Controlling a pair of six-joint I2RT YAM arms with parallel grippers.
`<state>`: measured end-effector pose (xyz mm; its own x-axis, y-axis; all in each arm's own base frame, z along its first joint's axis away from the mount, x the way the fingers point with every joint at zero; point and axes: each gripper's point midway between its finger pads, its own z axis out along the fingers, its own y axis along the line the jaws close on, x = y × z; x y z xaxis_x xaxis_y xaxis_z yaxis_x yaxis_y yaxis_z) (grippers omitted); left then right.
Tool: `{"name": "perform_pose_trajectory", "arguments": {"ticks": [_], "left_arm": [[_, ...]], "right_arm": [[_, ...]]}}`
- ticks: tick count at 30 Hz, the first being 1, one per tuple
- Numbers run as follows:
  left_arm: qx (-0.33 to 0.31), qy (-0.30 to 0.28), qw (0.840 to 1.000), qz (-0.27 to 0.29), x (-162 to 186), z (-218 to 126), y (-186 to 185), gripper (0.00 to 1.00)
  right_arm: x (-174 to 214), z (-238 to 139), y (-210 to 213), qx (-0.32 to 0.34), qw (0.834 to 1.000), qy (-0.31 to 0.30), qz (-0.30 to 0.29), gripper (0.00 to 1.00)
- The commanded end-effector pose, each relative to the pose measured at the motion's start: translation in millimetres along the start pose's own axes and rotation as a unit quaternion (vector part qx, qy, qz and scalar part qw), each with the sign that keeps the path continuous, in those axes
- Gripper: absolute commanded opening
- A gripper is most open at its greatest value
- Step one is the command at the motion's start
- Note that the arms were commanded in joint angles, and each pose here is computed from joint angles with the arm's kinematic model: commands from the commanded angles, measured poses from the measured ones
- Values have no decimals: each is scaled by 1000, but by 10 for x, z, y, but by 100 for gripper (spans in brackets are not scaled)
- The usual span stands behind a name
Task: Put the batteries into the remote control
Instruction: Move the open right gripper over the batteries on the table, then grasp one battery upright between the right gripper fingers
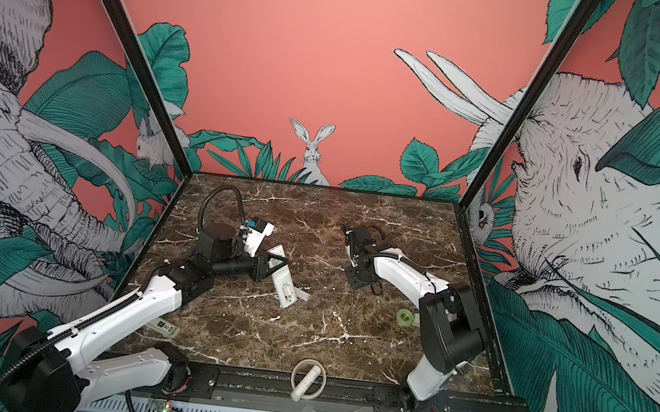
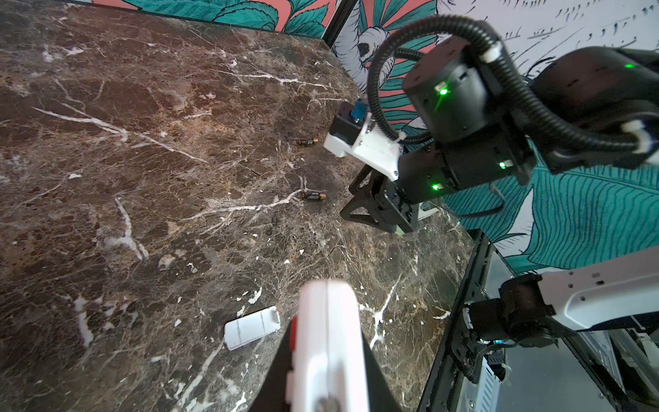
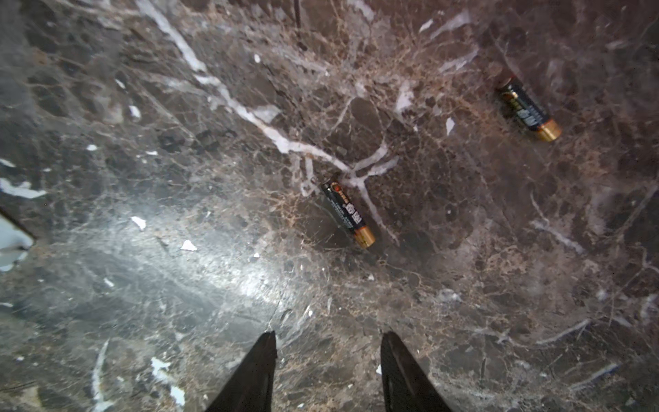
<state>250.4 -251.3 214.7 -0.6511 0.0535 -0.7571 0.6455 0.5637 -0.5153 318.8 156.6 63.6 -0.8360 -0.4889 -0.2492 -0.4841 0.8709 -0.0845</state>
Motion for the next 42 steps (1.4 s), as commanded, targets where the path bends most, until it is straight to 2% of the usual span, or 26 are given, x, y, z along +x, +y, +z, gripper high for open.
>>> {"name": "perform_pose_trajectory", "arguments": {"ticks": [1, 10, 17, 25, 42], "left_arm": [[13, -10, 1000, 3, -13, -71, -83, 0], [11, -14, 1000, -7, 34, -35, -34, 0], [10, -10, 1000, -5, 5, 4, -19, 0], [4, -8, 1000, -2, 18, 27, 14, 0], [-2, -10, 1000, -3, 84, 28, 67, 0]], "right_arm": [[-106, 21, -47, -21, 1000, -9, -19, 45], [-85, 219, -175, -47, 998, 29, -25, 41], [-148, 285, -113, -65, 997, 16, -35, 40], [-178, 413, -124, -63, 996, 32, -45, 38], [-165, 486, 56, -75, 993, 46, -78, 24]]}}
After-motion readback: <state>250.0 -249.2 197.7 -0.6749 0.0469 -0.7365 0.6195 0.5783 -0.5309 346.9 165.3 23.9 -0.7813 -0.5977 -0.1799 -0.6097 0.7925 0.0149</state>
